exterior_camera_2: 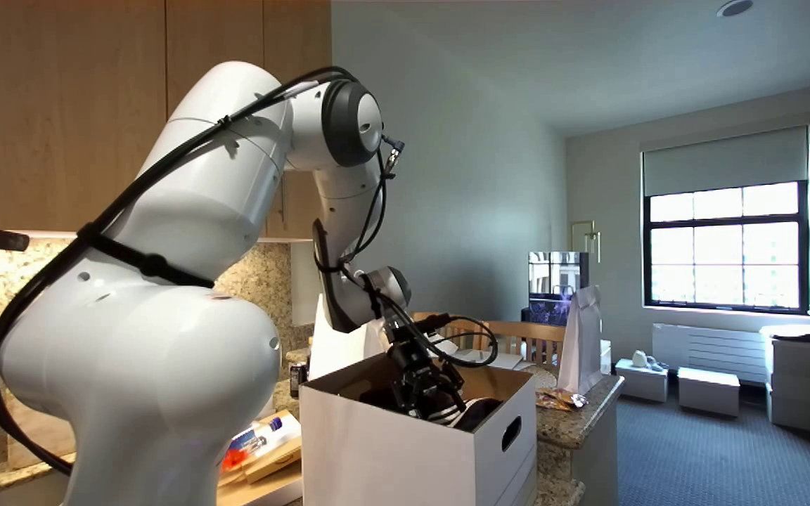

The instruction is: Remove three empty water bottles from the white storage box

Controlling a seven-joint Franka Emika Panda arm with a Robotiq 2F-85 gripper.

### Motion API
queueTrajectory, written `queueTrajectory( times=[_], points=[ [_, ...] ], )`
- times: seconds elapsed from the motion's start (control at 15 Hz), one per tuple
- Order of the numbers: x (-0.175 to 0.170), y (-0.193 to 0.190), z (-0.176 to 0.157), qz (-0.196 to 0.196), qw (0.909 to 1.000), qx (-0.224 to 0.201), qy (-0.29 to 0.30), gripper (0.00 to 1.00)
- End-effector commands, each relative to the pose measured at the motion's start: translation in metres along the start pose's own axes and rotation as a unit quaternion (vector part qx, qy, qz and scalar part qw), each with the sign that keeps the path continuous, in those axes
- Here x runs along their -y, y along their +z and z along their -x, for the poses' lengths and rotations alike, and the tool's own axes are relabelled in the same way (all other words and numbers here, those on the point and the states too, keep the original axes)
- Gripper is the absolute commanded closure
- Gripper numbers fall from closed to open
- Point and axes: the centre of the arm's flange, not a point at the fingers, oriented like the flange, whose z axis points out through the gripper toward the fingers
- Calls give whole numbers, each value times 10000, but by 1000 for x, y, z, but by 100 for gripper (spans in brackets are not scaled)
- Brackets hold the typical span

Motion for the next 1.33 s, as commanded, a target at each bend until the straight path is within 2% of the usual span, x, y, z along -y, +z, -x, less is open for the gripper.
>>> queueTrajectory(
  times=[0.0,0.53,0.87,1.27],
  points=[
    [-1,-11,28,49,9996,-33,284,0],
    [-21,-19,49,35,9972,-82,740,0],
    [-22,-18,50,-362,9966,-292,683,0],
    [-7,-28,41,-866,9913,-620,773,0]
  ],
)
